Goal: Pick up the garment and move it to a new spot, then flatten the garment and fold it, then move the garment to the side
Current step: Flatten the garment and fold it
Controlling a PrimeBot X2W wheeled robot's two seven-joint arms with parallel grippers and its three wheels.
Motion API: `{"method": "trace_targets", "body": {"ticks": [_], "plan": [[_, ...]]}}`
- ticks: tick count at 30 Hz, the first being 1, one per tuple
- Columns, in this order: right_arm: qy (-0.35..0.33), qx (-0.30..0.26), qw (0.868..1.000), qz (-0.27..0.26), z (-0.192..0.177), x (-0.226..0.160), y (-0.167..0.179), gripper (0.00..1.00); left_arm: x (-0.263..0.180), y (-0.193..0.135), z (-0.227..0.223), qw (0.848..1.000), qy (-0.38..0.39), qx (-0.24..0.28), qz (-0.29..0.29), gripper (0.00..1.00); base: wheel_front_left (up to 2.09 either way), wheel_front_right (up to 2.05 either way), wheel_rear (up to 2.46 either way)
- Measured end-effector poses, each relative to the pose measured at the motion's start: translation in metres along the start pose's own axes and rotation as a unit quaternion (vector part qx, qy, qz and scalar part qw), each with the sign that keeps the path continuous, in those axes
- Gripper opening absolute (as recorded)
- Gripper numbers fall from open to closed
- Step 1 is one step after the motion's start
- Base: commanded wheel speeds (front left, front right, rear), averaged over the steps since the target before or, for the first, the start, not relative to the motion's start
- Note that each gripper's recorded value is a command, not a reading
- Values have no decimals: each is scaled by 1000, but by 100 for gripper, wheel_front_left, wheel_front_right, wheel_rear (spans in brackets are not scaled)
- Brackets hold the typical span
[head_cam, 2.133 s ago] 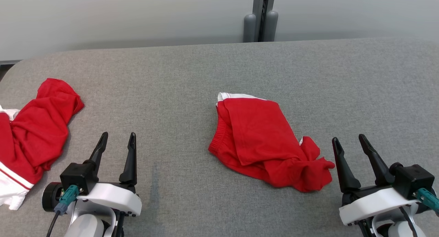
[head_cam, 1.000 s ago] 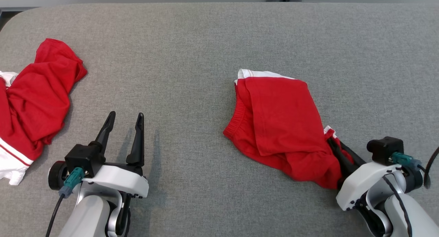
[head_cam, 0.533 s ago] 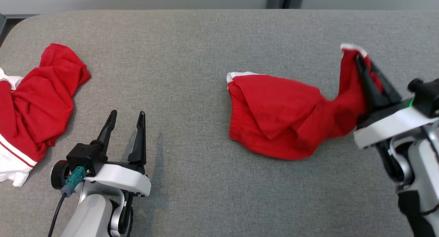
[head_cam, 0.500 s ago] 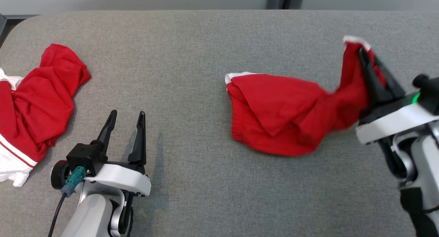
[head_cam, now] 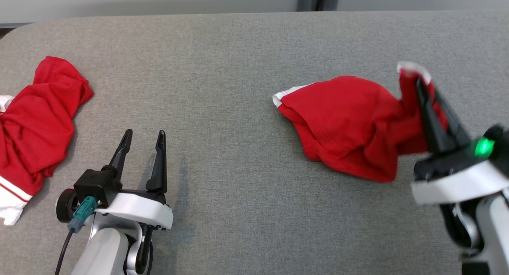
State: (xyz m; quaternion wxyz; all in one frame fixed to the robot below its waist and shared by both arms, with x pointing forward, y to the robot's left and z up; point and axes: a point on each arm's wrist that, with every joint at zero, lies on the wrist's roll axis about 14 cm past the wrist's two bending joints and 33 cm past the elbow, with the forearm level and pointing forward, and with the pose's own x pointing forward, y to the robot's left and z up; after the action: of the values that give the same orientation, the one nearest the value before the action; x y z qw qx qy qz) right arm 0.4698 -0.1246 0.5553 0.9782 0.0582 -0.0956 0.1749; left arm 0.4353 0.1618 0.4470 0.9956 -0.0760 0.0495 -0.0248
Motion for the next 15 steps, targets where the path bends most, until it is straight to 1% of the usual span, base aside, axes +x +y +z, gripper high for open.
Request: {"method": "trace_targets", "body": {"ticks": [3, 7, 11, 13, 15], "plan": [[59, 34, 997, -29, -40, -28, -3, 0, 1, -2, 0, 1000, 0, -1, -3, 100, 0, 0, 0], [120, 70, 988, -67, -82, -62, -7, 0, 2, -6, -1, 1000, 1, -1, -10, 100, 0, 0, 0], [147, 92, 980, -96, -102, -82, -10, 0, 3, -7, -1, 1000, 1, 2, -13, 100, 0, 0, 0], [145, 96, 979, -103, -103, -84, -13, 0, 3, -7, 0, 1000, 0, 3, -13, 100, 0, 0, 0], [148, 99, 976, -123, -106, -90, -21, 0, 2, -8, 1, 1000, -2, 3, -15, 100, 0, 0, 0]]}}
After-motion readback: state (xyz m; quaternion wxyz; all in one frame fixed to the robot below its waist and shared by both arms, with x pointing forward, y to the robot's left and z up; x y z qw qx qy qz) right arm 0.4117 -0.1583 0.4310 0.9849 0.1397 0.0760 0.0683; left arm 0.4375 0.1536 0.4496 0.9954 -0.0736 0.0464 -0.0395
